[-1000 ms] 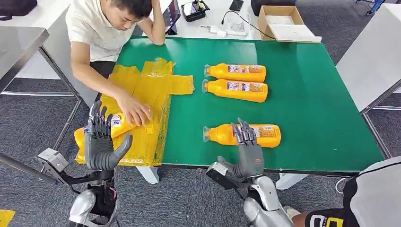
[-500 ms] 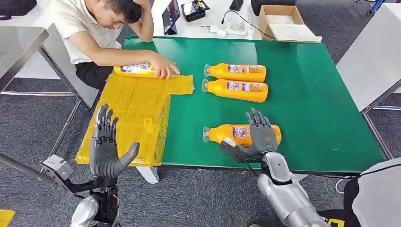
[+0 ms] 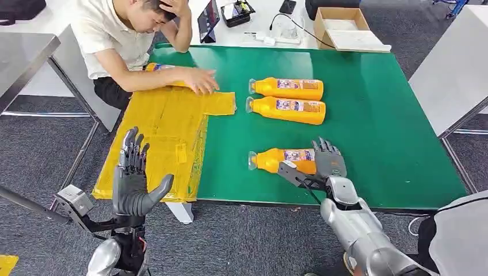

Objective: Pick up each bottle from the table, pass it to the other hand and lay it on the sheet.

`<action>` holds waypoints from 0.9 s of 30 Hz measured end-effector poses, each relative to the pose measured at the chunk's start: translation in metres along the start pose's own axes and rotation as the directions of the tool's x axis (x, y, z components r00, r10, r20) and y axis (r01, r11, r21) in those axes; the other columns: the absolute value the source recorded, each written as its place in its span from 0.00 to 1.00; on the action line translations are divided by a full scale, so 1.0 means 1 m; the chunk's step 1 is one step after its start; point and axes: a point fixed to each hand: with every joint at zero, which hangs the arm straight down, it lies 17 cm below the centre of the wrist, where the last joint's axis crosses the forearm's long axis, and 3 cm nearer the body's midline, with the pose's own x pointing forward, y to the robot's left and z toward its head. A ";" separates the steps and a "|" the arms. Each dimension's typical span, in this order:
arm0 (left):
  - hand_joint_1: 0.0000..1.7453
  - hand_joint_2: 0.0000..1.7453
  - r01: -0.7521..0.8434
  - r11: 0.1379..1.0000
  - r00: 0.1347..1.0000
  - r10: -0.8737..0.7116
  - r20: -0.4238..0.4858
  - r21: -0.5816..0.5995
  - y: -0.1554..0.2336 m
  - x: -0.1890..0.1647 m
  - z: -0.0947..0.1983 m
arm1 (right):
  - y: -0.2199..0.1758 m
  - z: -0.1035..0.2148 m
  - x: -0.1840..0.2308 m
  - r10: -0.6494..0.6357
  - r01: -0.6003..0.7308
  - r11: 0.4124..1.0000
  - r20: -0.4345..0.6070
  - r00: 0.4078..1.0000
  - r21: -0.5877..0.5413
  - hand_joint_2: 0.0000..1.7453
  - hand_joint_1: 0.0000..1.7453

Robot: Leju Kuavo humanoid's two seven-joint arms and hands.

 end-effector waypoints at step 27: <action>0.00 1.00 -0.043 0.998 0.999 0.043 -0.001 -0.050 -0.014 -0.006 -0.007 | 0.025 0.018 0.005 -0.444 0.424 0.896 0.226 0.867 0.130 1.00 1.00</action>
